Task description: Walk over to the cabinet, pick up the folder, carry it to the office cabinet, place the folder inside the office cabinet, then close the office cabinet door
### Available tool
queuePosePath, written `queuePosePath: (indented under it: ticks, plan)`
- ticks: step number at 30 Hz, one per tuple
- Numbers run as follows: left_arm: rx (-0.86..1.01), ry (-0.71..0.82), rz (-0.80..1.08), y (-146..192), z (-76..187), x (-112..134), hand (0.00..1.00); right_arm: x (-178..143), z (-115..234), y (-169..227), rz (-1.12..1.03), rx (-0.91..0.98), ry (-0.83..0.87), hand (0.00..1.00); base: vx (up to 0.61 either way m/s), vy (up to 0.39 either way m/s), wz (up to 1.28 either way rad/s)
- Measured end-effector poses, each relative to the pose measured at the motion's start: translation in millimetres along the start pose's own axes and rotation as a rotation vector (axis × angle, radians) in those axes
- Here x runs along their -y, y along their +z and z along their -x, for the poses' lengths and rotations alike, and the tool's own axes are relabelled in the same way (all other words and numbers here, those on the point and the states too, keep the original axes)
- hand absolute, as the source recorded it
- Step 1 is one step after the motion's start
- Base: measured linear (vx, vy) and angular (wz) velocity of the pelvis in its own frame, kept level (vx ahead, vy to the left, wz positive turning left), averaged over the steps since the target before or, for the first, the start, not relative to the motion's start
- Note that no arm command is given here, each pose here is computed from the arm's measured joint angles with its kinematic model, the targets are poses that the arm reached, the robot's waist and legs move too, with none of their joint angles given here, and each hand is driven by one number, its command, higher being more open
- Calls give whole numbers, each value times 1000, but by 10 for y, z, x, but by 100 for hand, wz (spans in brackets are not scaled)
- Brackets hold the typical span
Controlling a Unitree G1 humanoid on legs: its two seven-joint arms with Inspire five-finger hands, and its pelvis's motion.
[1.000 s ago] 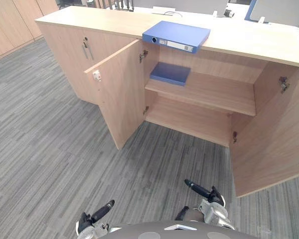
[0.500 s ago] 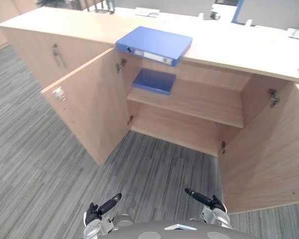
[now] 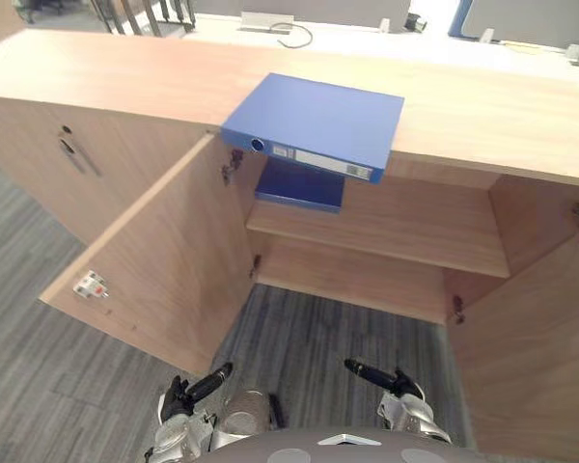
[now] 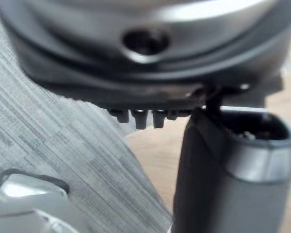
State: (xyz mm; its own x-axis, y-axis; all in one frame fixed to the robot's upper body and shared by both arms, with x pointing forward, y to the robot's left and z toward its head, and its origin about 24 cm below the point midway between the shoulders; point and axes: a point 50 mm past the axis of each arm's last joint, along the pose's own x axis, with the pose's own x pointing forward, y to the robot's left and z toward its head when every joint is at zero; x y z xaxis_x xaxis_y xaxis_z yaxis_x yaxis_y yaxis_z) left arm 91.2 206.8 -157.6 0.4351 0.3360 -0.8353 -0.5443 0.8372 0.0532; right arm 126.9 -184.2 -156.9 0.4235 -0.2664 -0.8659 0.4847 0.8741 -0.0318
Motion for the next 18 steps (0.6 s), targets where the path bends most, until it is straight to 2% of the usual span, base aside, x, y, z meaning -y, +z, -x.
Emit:
queuePosePath:
  ticks: [3, 6, 12, 15, 18]
  plan:
    - [21, -27, -23, 52, -5, 68, 100, -55, 4, 7, 28, 5, 26, 100, 48, 11, 0]
    - [174, -152, -78, 327, 82, 303, 100, -10, 20, -53, 40, -1, 18, 100, -46, -8, 20]
    - [528, -536, 43, 864, 683, 737, 100, 104, 69, -179, 98, -4, 3, 100, -90, 34, -19]
    - [616, -669, 13, 985, 920, 893, 100, 69, 78, -165, 152, 14, 25, 100, -110, 48, -20]
    - [649, -744, 7, 1012, 1084, 946, 100, 13, 87, -167, 165, 18, 54, 100, -77, -4, -4]
